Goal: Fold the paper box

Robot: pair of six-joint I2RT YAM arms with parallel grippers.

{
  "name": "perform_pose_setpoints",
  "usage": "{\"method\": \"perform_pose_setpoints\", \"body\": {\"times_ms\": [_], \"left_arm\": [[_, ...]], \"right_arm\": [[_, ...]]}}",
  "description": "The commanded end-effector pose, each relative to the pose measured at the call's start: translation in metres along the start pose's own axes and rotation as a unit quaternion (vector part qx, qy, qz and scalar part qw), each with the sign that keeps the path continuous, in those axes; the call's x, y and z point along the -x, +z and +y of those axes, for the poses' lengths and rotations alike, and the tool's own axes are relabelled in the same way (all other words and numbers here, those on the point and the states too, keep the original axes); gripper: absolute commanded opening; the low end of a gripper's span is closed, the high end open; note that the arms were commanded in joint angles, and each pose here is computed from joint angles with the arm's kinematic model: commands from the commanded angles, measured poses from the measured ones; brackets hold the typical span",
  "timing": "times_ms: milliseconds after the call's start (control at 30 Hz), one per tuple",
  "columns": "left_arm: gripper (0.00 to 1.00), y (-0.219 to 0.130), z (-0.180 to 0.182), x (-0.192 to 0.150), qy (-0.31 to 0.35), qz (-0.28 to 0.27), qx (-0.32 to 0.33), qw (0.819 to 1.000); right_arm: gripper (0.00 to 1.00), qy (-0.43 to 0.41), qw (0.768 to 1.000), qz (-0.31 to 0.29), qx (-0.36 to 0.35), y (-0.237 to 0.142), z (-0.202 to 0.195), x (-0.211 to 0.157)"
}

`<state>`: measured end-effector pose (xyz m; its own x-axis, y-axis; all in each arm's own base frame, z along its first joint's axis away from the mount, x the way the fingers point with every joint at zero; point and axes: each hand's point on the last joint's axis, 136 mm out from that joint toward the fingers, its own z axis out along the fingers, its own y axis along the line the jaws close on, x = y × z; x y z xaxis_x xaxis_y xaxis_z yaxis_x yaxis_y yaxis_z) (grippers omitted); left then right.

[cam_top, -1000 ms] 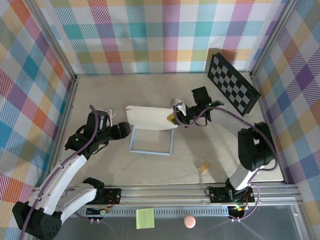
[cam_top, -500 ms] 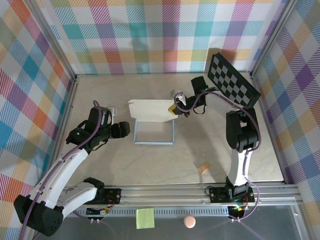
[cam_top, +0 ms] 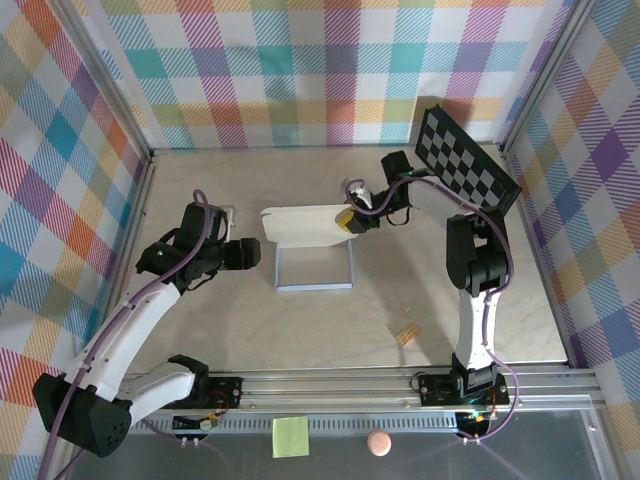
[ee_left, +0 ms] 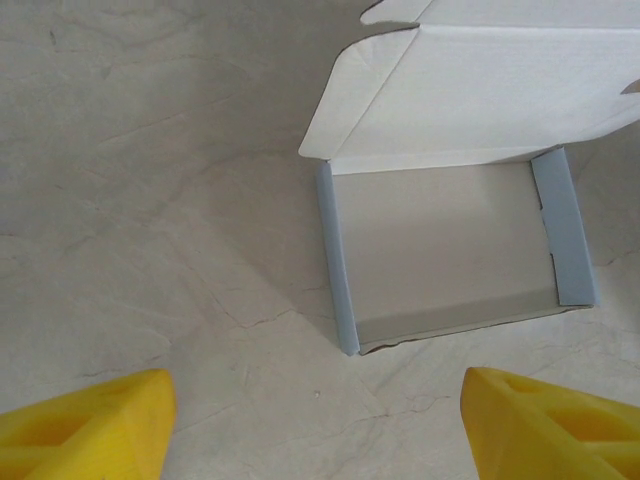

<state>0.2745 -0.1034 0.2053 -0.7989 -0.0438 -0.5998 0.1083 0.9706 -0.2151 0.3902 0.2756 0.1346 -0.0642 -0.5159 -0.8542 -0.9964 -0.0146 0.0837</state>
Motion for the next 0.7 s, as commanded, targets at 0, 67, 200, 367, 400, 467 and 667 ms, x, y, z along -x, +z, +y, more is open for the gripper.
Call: {"method": "perform_pose_setpoints", "body": {"times_ms": [0,67,200,367,400,467,667], "left_arm": [[0.75,-0.007,-0.002,0.014,0.028,-0.012,-0.002,1.000],[0.75,-0.005,-0.004,0.017,0.042,-0.011,-0.006,0.999],[0.74,0.001,-0.005,0.019,0.061,-0.009,-0.007,0.998],[0.74,0.010,-0.004,0.023,0.070,-0.025,-0.005,0.997],[0.75,0.013,-0.005,0.025,0.068,-0.032,-0.006,0.997],[0.75,0.016,-0.004,0.026,0.061,-0.045,-0.006,0.997],[0.76,0.032,-0.002,0.029,0.035,-0.089,-0.015,0.995]], "right_arm": [[0.45,-0.006,0.999,-0.029,-0.025,-0.026,0.006,0.033],[0.49,0.004,0.998,-0.032,-0.046,-0.034,0.006,0.038],[0.55,0.041,0.995,-0.032,-0.080,-0.048,0.012,0.043],[0.57,0.114,0.987,-0.011,-0.117,-0.061,0.023,0.039],[0.57,0.131,0.983,-0.010,-0.131,-0.064,0.023,0.038],[0.57,0.165,0.972,-0.010,-0.165,-0.071,0.023,0.034],[0.60,0.244,0.942,-0.040,-0.228,-0.083,0.028,0.024]]}}
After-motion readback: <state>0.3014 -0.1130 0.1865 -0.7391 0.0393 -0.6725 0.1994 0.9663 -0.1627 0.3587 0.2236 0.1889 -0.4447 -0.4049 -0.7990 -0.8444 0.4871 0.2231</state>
